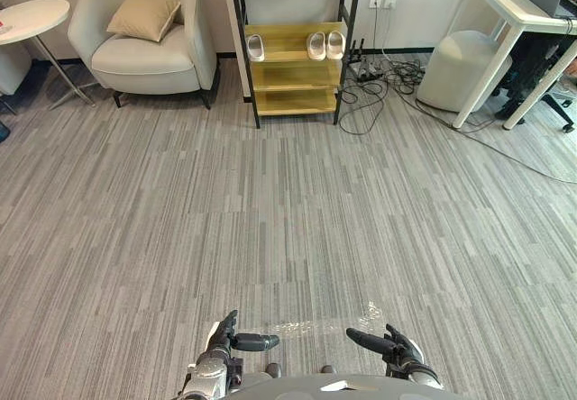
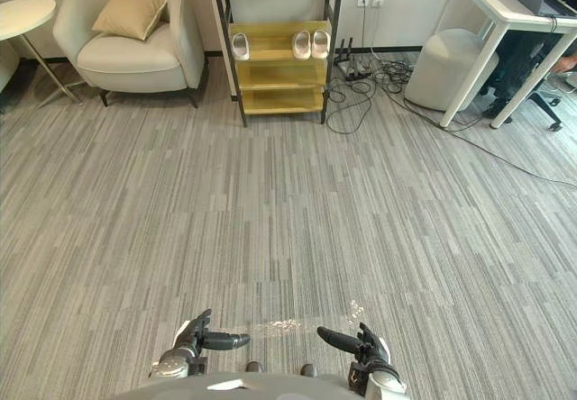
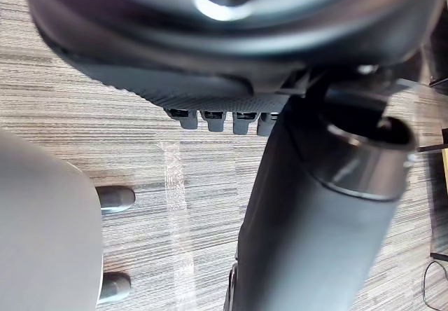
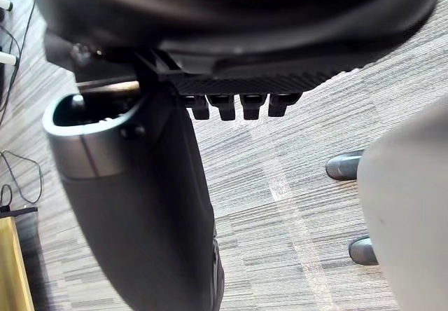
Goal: Organize the slippers on the shoe rack
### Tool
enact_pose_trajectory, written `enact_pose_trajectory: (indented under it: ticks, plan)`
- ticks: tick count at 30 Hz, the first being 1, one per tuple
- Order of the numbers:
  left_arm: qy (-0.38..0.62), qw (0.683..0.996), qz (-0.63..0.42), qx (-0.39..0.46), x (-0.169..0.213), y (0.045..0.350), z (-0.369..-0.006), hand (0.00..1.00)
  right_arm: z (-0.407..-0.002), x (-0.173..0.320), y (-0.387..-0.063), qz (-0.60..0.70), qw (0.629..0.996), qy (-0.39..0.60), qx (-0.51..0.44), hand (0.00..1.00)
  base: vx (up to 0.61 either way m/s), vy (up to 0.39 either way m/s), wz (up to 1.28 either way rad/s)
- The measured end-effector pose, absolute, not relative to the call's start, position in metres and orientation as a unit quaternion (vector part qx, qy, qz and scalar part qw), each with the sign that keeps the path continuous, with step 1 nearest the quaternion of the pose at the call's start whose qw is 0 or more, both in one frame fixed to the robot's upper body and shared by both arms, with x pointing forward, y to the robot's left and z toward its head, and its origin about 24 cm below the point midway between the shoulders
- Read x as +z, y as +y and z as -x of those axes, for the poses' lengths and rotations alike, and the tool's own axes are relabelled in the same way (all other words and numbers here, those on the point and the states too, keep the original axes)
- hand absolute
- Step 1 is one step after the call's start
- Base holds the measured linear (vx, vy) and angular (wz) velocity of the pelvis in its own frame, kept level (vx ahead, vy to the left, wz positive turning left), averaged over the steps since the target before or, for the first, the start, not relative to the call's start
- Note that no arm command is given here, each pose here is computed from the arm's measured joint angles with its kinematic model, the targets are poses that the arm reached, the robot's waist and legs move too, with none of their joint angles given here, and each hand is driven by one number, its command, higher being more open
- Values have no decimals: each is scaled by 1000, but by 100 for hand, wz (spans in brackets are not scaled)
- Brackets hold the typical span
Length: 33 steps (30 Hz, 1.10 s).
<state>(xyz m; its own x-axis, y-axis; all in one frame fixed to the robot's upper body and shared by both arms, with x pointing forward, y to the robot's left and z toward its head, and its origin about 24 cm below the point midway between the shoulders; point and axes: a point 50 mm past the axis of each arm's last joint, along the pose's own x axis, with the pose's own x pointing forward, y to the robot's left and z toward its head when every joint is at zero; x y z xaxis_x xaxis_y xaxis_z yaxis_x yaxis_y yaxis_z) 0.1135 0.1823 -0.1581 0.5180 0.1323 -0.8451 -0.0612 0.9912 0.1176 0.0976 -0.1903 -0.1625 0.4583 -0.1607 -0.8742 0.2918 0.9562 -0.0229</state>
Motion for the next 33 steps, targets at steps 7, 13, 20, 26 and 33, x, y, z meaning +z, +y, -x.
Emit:
enact_pose_trajectory:
  ticks: [7,13,20,26,33]
  plan:
    - [489,869,-33,59,-158,183,-113,100,-98,-163,-189,-66,851,504,-132,100,0,0,0]
    - [490,869,-34,59,-158,183,-112,100,-98,-163,-189,-62,852,504,-128,100,-2,-2,1]
    - [489,869,-33,59,-158,183,-113,100,-98,-163,-189,-61,852,504,-127,100,0,0,0]
    - [489,870,-32,60,-158,184,-113,100,-99,-162,-188,-60,853,504,-124,100,0,0,0]
    - [479,875,-31,69,-155,190,-120,100,-104,-161,-185,-57,859,496,-113,100,-1,-10,3]
